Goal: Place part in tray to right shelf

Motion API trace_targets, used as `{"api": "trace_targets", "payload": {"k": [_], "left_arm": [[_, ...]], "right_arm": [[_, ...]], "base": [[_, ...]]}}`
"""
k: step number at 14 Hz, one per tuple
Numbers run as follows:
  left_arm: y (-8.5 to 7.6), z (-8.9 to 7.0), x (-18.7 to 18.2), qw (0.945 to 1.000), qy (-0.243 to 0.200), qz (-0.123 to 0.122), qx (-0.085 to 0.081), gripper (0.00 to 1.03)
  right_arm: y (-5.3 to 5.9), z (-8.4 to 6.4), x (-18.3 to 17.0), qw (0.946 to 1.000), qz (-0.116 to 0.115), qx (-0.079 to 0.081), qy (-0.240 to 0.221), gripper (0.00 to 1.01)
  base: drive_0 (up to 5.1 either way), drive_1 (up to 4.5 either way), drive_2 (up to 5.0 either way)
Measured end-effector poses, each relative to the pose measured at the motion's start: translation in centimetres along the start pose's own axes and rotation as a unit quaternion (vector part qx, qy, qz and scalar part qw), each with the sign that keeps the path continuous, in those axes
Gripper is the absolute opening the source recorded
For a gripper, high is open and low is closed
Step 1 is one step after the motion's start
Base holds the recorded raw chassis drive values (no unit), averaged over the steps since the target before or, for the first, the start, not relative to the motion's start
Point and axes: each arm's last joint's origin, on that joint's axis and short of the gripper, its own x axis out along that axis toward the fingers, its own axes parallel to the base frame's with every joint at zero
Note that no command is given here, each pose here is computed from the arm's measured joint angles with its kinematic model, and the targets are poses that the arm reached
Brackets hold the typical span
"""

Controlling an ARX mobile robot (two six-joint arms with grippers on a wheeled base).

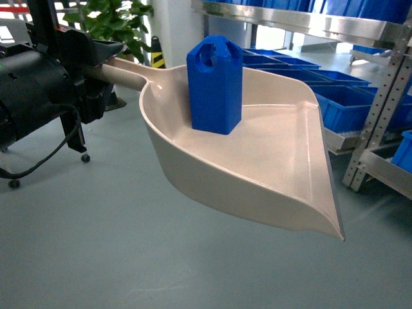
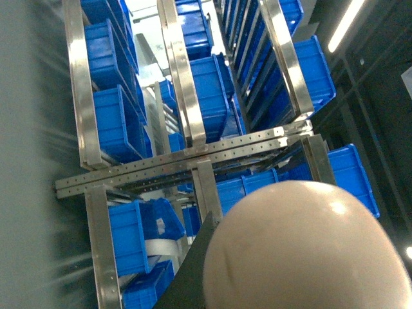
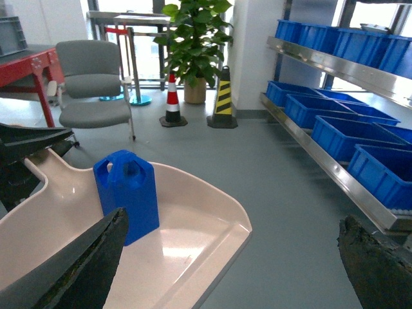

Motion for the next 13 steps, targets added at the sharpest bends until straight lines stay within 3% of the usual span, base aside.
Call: {"api": "trace_targets", "payload": {"k": [13], "left_arm": [[0.00,0.03,0.00,1.0000,0.000,0.000,0.000,0.14]], "right_arm": [[0.00,0.00,0.00,1.0000,0.000,0.000,0.000,0.98]], "base": [[-1.7,-1.70,-1.7]]}}
